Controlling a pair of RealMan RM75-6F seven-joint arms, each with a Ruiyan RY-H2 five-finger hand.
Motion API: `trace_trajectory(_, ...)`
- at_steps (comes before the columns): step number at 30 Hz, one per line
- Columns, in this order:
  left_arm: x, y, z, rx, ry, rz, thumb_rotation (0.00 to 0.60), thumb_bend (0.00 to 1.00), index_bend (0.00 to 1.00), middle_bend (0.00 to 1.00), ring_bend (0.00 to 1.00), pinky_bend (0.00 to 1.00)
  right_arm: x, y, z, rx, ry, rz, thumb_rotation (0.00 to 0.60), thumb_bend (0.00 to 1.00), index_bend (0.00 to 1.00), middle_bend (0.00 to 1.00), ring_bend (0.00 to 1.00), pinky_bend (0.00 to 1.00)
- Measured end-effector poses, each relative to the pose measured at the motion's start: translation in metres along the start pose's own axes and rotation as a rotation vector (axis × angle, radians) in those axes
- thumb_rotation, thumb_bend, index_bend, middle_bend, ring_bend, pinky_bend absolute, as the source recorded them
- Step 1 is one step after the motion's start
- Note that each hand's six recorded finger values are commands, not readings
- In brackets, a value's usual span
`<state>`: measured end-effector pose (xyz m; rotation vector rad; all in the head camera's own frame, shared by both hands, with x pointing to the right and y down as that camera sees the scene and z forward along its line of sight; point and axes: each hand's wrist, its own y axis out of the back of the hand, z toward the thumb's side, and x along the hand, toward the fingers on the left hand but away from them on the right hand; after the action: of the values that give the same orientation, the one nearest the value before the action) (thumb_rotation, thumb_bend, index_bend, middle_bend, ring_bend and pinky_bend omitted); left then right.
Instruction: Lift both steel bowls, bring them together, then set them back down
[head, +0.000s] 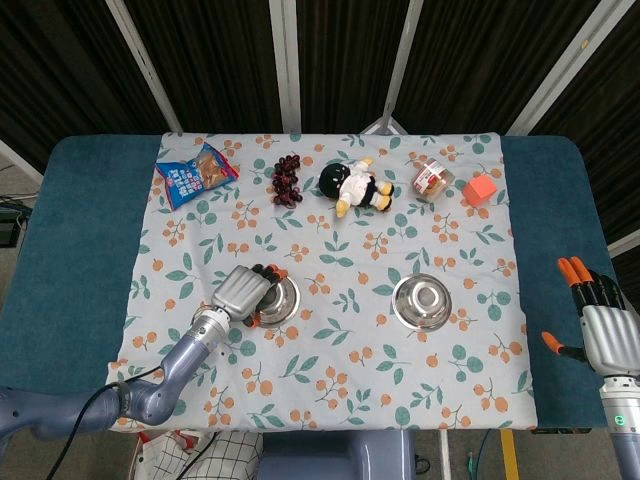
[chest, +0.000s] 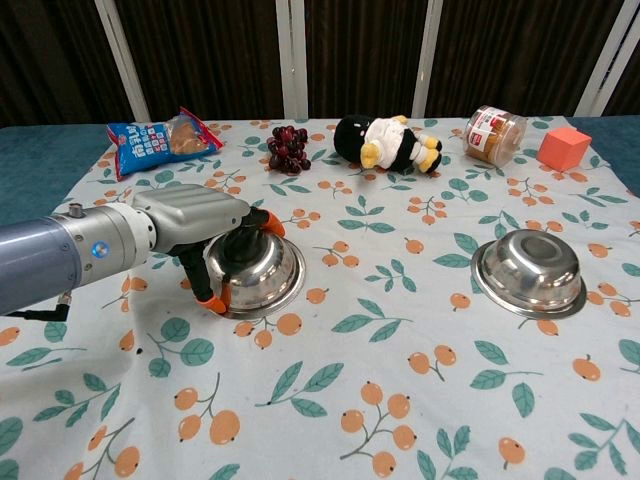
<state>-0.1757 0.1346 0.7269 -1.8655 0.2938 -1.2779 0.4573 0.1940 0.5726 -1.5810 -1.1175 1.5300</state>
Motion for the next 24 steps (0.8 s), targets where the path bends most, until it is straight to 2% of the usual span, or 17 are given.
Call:
trace_trajectory(8, -0.002, 0.003, -0.007, 0.007, 0.023, 0.013, 0.600, 0.36, 0.56, 0.73, 0.56, 0.66, 0.001, -0.001, 0.002, 0.007, 0.003, 0.001, 0.600, 0.25, 0.00, 0.00, 0.00, 0.07)
trace_trajectory(14, -0.008, 0.015, -0.013, -0.012, 0.026, 0.078, 0.600, 0.40, 0.57, 0.75, 0.58, 0.69, 0.000, -0.004, 0.005, 0.037, 0.008, 0.004, 0.600, 0.25, 0.00, 0.00, 0.00, 0.07)
trace_trajectory(24, -0.038, 0.043, -0.055, -0.086, 0.009, 0.235, 0.600, 0.43, 0.57, 0.74, 0.58, 0.68, -0.019, -0.025, 0.027, 0.108, 0.052, 0.056, 0.600, 0.25, 0.00, 0.00, 0.00, 0.07)
